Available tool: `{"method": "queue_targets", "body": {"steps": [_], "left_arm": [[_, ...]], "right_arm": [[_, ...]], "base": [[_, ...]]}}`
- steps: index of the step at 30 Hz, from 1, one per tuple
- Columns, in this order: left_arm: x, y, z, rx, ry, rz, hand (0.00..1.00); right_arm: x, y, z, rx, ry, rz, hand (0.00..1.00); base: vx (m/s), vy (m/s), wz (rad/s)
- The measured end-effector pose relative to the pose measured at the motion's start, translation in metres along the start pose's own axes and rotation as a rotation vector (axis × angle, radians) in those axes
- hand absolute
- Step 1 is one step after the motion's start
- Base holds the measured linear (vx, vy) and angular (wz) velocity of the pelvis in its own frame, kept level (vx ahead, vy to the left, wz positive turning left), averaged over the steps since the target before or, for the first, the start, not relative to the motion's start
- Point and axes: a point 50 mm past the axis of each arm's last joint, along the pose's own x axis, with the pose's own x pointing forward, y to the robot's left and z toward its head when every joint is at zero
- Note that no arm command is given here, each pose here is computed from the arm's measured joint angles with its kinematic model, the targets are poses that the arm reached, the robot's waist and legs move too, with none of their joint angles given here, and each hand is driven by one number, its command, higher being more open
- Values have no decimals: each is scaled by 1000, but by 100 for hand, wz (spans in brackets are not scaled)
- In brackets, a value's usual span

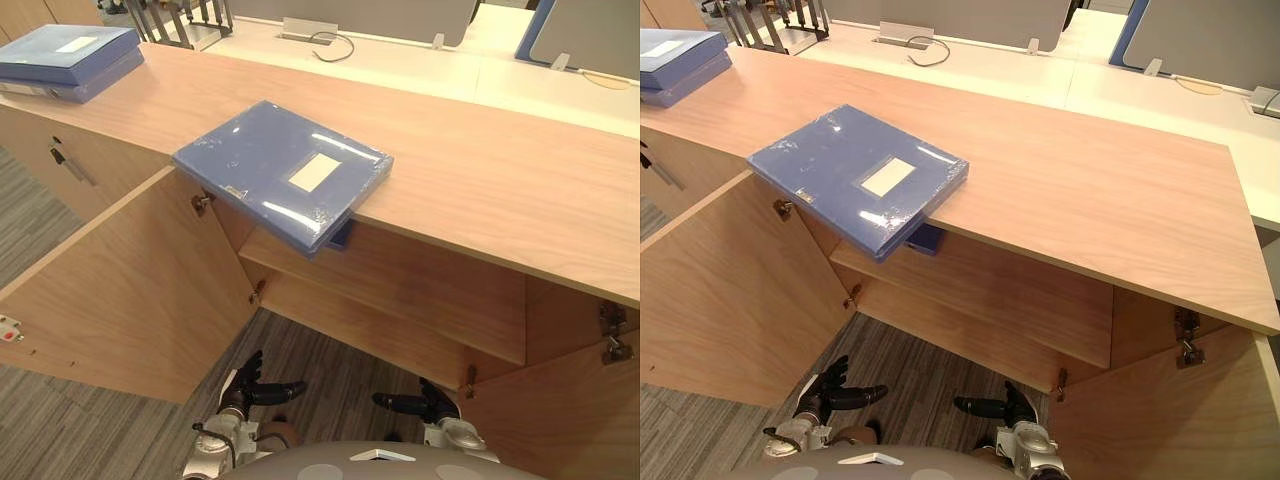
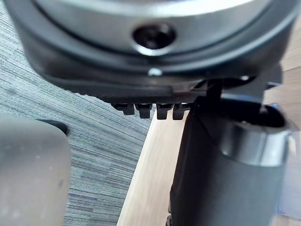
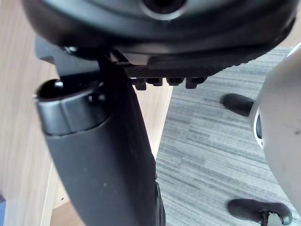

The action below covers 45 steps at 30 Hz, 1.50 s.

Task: Walk over to the cabinet, pick up the folder, carry it to the office cabinet, place the folder inside the office cabinet, then close the office cabinet door

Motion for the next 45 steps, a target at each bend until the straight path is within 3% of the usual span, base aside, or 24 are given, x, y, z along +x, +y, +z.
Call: {"method": "queue_targets", "body": {"steps": [45], "left_arm": [[1, 13, -14, -106, 83, 98, 100]], "right_arm": [[-3, -7, -12, 54, 38, -24, 100]], "base": [[0, -3, 1]]}}
